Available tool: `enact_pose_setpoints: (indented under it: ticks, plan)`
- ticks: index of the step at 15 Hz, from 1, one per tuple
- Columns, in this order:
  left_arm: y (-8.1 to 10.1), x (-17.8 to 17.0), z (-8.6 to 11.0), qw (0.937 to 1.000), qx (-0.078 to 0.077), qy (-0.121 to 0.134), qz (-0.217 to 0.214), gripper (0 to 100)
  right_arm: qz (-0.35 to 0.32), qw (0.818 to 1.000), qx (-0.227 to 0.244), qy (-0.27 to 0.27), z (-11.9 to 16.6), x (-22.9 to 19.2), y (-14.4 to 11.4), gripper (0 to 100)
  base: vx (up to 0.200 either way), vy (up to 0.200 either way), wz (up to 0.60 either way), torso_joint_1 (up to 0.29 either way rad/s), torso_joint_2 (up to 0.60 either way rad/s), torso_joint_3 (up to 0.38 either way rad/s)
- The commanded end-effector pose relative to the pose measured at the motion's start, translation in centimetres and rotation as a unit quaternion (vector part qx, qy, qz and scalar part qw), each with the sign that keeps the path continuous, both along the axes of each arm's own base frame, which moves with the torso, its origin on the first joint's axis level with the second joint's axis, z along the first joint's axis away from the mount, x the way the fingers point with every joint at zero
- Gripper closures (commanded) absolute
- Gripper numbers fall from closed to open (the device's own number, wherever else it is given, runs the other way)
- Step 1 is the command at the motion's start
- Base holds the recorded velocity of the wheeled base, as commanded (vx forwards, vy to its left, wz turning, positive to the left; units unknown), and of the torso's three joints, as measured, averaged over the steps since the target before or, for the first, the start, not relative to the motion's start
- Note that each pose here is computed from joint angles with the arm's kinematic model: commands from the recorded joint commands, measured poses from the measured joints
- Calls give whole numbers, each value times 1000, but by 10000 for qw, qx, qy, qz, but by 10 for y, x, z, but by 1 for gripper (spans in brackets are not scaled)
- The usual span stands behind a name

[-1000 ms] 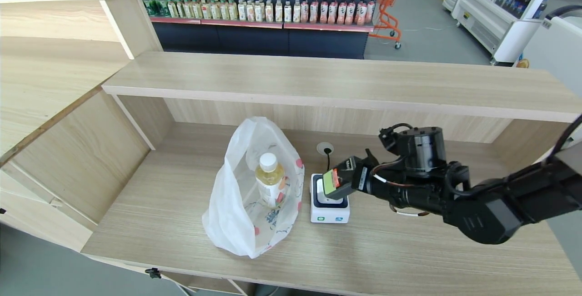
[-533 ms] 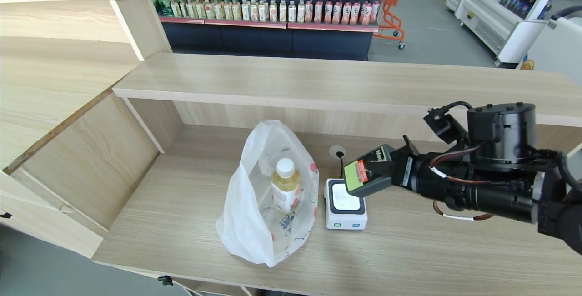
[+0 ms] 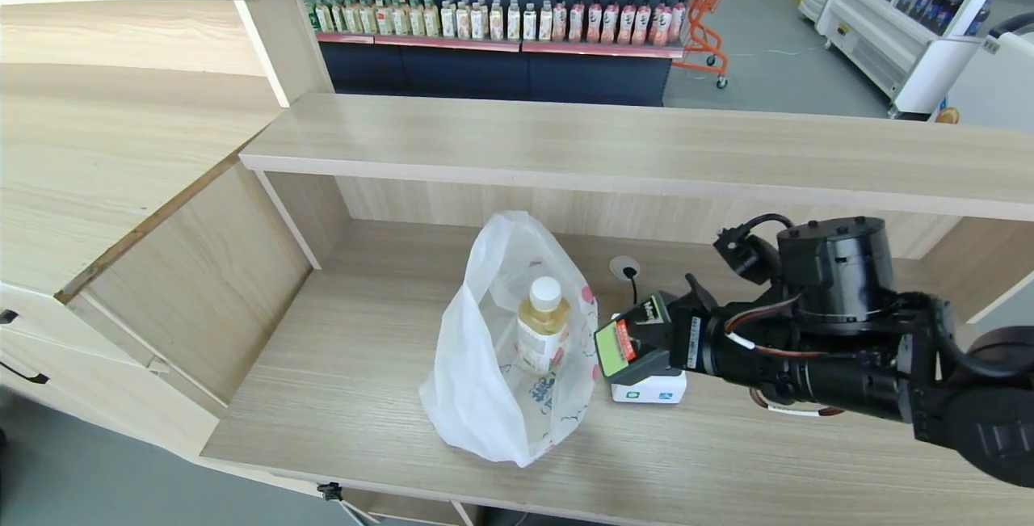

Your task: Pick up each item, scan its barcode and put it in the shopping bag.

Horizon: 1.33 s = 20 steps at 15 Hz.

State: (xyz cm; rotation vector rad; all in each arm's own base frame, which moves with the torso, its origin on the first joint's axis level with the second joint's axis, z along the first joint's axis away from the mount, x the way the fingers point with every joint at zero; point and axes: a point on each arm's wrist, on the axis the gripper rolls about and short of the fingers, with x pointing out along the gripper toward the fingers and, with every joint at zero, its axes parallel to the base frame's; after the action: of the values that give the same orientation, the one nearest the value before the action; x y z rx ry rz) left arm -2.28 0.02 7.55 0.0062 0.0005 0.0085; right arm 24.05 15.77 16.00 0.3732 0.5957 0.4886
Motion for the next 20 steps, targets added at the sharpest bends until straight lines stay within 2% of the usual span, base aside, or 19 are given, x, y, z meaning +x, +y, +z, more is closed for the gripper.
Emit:
enact_pose_setpoints:
  ticks: [1, 3, 5, 7, 10, 14, 20]
  plan:
    - [0, 0, 0, 10000, 0, 6, 3, 0, -21, 9987, -367, 359, -32, 11, 17, 100, 0, 0, 0, 0, 0, 0]
    - [0, 0, 0, 10000, 0, -2, -4, 0, 74, 9980, -436, 450, -42, 13, 25, 100, 0, 0, 0, 0, 0, 0]
    - [0, 0, 0, 10000, 0, -2, -12, 0, 414, 9982, -219, 361, -45, 14, 28, 100, 0, 0, 0, 0, 0, 0]
    - [0, 0, 0, 10000, 0, -2, -12, 0, 428, 9984, -183, 320, -45, 15, 28, 100, 0, 0, 0, 0, 0, 0]
    - [0, 0, 0, 10000, 0, 6, -12, 0, 472, 9969, -617, 115, -59, 27, 20, 100, 0, 0, 0, 0, 0, 0]
    - [0, 0, 0, 10000, 0, -2, -4, 0, 739, 9921, -839, -571, -78, 43, 31, 100, 0, 0, 0, 0, 0, 0]
    - [0, 0, 0, 10000, 0, -2, -4, 0, 1102, 9845, -1069, -849, -97, 51, 45, 100, 0, 0, 0, 0, 0, 0]
